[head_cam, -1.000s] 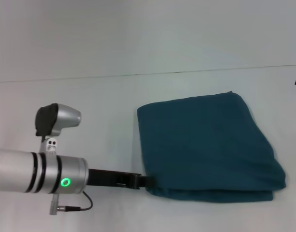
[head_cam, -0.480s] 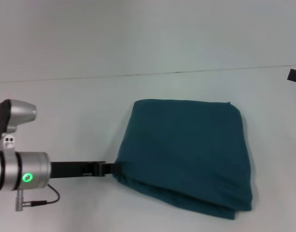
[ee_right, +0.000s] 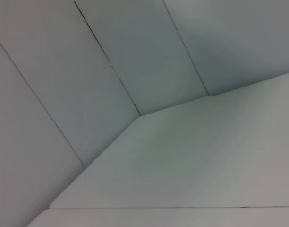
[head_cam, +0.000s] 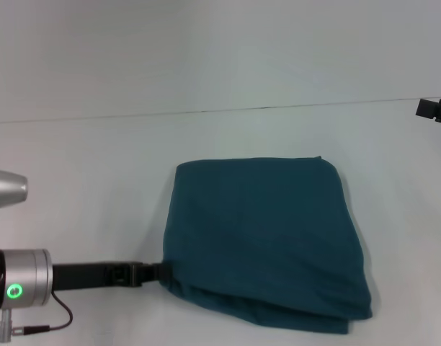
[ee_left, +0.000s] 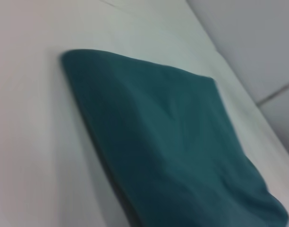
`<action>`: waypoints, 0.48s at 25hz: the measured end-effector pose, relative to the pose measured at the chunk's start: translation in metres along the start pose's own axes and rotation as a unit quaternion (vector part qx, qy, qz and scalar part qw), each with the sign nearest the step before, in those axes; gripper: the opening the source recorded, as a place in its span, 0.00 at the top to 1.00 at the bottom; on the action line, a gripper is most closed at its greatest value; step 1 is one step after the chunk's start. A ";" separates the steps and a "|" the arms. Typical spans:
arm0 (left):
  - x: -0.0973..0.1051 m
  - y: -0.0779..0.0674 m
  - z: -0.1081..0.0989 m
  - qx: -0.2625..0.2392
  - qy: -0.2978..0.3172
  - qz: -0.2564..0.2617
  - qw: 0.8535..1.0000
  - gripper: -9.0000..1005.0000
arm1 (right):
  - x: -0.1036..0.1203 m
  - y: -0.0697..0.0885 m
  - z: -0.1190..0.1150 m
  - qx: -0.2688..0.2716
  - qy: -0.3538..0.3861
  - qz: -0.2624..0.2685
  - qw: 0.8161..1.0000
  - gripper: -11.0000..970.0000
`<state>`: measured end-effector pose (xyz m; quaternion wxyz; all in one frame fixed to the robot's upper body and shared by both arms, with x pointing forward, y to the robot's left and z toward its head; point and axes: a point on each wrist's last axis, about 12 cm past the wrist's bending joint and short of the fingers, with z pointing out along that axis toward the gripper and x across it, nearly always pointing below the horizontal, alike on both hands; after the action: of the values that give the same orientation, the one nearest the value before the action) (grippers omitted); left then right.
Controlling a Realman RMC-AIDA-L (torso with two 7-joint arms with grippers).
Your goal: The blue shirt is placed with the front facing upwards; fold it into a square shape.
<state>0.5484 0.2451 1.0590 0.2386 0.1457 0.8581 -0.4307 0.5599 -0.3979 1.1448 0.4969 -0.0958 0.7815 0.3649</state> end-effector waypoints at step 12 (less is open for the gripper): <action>0.012 -0.004 -0.005 0.033 0.011 0.000 0.999 0.97 | -0.001 -0.002 -0.002 0.005 0.002 -0.003 1.000 0.02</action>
<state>0.5346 0.2468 1.0576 0.2244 0.1580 0.8459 -0.4574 0.5596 -0.4007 1.1452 0.4968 -0.0967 0.7842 0.3590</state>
